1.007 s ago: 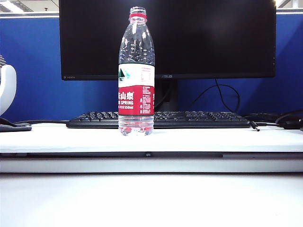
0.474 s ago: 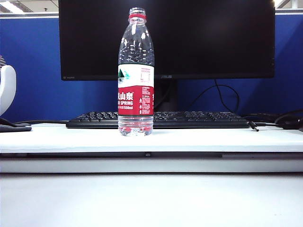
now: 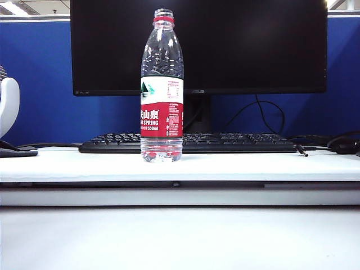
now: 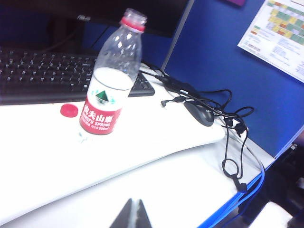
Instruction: Unscrew the cap from the plastic bottle on the table.
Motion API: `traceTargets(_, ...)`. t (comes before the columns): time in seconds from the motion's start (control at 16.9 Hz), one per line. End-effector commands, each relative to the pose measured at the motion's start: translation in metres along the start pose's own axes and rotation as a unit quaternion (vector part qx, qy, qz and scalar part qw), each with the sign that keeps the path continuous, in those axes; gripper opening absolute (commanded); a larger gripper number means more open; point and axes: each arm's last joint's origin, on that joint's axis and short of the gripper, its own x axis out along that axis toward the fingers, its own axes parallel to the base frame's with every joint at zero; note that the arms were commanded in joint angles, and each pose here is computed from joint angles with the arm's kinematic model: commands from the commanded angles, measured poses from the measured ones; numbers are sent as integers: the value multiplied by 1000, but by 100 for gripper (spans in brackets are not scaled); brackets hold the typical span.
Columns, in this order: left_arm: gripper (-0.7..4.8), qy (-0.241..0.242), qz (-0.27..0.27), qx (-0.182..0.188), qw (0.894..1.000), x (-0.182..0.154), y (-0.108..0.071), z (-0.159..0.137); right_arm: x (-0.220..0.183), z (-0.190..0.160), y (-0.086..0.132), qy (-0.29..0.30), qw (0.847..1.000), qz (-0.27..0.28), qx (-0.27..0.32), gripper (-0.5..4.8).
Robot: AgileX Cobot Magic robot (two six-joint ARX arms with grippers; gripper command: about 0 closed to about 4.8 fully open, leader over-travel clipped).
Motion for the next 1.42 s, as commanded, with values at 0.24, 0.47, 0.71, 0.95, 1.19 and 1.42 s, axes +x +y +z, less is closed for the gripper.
traceTargets(0.24,-3,-6,-1,-1,1000,0,-1,1,0,-2,0,13,1000,-2,5,-7)
traceTargets(0.47,-3,-3,6,15,1000,0,0,1,0,-2,0,13,1000,-2,5,-7)
traceTargets(0.71,-3,-36,96,101,990,3,9,0,0,-2,0,13,1000,-2,5,-7)
traceTargets(0.95,-3,-106,194,122,968,20,39,-15,0,-2,0,13,1000,-2,5,-7)
traceTargets(1.19,-3,-170,252,141,942,28,66,-34,0,-2,0,13,1000,-2,5,-7)
traceTargets(1.42,-3,-172,314,136,924,26,77,-42,0,-2,0,13,1000,-3,5,-7)
